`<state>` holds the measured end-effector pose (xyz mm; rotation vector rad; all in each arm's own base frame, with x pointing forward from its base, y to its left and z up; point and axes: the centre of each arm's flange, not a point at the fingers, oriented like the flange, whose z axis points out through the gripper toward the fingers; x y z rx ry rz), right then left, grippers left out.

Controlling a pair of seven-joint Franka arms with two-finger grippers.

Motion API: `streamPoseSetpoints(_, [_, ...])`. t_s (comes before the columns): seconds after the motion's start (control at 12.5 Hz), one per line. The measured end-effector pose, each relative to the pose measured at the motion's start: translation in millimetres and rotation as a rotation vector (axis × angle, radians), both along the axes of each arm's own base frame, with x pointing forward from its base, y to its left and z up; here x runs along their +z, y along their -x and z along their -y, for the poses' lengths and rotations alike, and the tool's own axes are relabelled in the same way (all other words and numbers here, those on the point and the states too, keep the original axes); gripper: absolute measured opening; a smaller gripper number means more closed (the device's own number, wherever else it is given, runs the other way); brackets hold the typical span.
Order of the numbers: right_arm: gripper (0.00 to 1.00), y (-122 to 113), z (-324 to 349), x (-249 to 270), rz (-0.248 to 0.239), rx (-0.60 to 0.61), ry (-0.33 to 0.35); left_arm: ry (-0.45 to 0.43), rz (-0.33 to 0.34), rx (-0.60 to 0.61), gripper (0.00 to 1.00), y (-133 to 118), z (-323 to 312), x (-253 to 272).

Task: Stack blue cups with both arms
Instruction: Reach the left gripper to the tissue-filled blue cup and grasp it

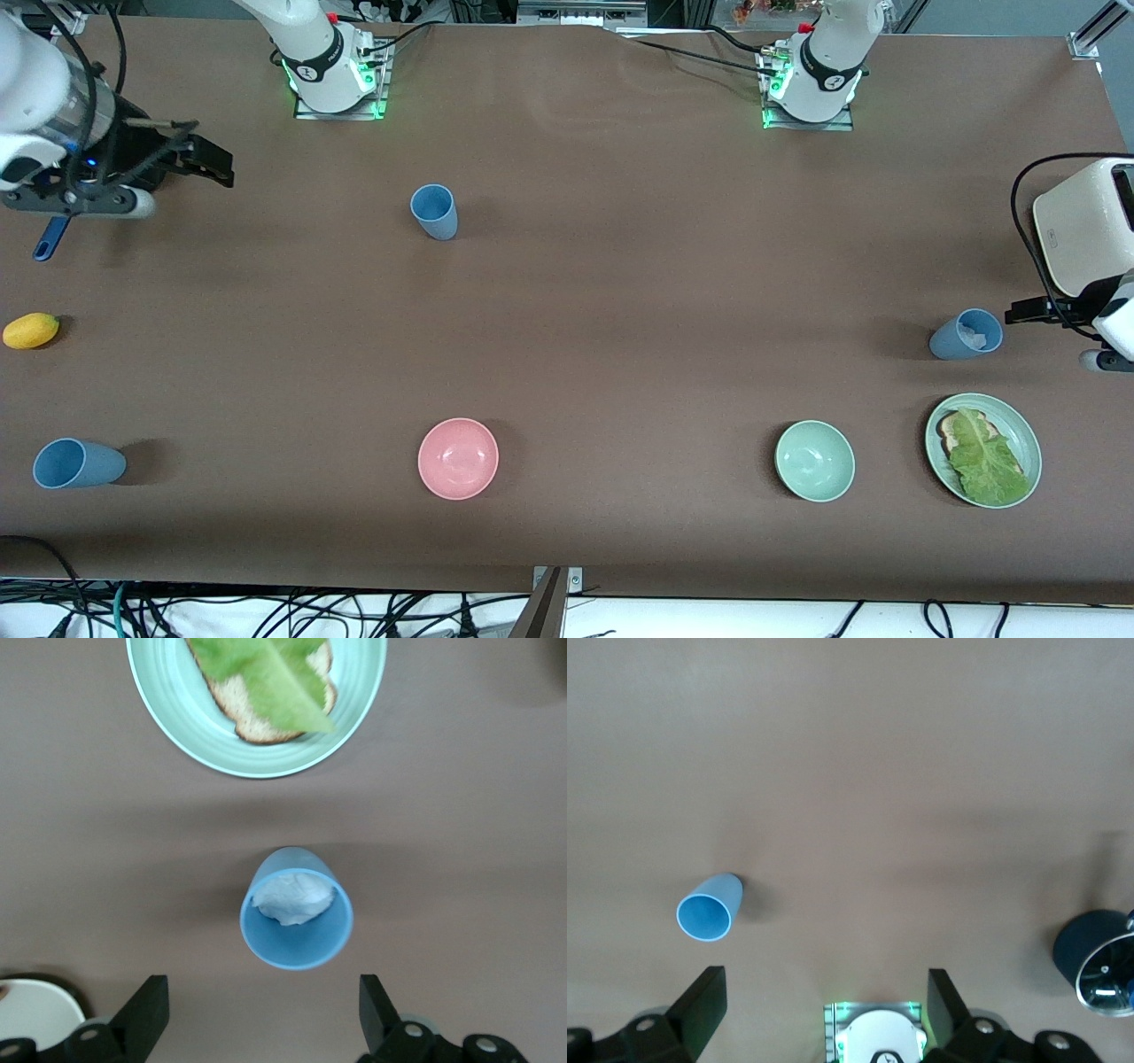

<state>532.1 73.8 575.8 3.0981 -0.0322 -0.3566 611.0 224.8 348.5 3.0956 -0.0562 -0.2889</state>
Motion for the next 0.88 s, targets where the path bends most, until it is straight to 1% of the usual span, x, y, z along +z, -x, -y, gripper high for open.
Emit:
streamPoseSetpoints(0.16, [1.00,-10.9,-3.6,-21.8,-0.046,0.004,0.001,0.011,-0.001,-0.010,0.93,-0.7,-10.3,-27.3])
streamPoseSetpoints(0.32, [1.00,-17.7,-9.7,-35.2,-0.068,0.042,-0.002,0.021,-0.005,-0.019,0.88,0.2,-14.2,-51.4])
streamPoseSetpoints(0.4, [1.00,-19.5,-12.1,-38.2,-0.072,0.061,-0.007,0.024,-0.009,-0.020,0.88,1.3,-14.4,-62.3])
streamPoseSetpoints(0.48, [1.00,-21.0,-15.6,-39.0,-0.068,0.073,-0.014,0.028,-0.014,-0.020,0.79,3.3,-14.1,-72.7])
streamPoseSetpoints(0.56, [1.00,-21.8,-23.4,-39.2,-0.056,0.091,-0.022,0.032,-0.021,-0.022,0.65,4.7,-13.8,-80.5])
streamPoseSetpoints(0.64, [1.00,-21.3,-37.3,-39.1,-0.042,0.117,-0.029,0.036,-0.028,-0.021,0.64,6.1,-14.7,-86.7])
streamPoseSetpoints(0.72, [1.00,-20.5,-50.8,-40.9,-0.027,0.138,-0.041,0.039,-0.032,-0.017,0.56,7.8,-17.7,-91.1])
streamPoseSetpoints(0.88, [1.00,-16.5,-63.0,-55.6,0.011,0.142,-0.087,0.043,-0.036,-0.012,0.30,10.9,-24.0,-96.3])
